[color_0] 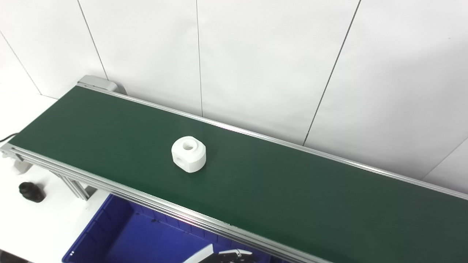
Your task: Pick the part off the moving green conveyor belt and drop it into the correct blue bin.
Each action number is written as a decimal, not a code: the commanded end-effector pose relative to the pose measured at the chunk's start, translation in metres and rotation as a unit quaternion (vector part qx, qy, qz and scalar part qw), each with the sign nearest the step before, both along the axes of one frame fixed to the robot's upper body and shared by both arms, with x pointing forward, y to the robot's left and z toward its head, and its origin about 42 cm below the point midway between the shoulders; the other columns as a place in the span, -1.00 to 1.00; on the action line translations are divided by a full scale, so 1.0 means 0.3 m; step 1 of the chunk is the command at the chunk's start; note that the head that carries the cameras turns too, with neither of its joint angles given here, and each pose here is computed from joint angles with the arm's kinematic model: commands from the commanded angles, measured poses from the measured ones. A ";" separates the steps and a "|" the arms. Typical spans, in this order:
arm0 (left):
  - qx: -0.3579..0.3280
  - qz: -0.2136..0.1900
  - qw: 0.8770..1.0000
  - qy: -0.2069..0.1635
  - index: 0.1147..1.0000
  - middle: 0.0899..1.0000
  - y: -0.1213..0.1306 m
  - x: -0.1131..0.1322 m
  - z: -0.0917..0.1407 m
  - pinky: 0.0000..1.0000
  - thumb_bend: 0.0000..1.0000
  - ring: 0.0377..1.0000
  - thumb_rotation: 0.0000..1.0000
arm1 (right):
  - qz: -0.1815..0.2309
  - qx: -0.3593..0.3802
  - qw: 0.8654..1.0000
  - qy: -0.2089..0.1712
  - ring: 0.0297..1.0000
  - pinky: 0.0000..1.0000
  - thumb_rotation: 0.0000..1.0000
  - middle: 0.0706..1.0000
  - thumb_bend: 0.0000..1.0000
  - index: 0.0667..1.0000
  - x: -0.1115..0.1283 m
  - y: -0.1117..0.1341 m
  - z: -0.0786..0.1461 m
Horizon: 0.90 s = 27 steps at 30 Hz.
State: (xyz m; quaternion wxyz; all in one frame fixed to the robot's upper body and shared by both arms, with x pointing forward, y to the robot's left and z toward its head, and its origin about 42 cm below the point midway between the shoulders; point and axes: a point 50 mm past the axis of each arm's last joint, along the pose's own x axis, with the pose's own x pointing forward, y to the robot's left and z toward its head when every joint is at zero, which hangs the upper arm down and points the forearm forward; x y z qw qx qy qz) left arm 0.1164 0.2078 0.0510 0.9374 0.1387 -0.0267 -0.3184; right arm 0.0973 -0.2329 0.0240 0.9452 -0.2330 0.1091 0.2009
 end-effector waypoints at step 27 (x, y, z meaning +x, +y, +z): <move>0.056 0.033 0.981 -0.185 0.86 0.91 0.133 0.352 0.419 0.84 0.74 0.89 -0.29 | 0.010 0.038 0.995 -0.087 0.64 0.33 -0.31 0.71 0.83 0.79 0.034 0.076 0.146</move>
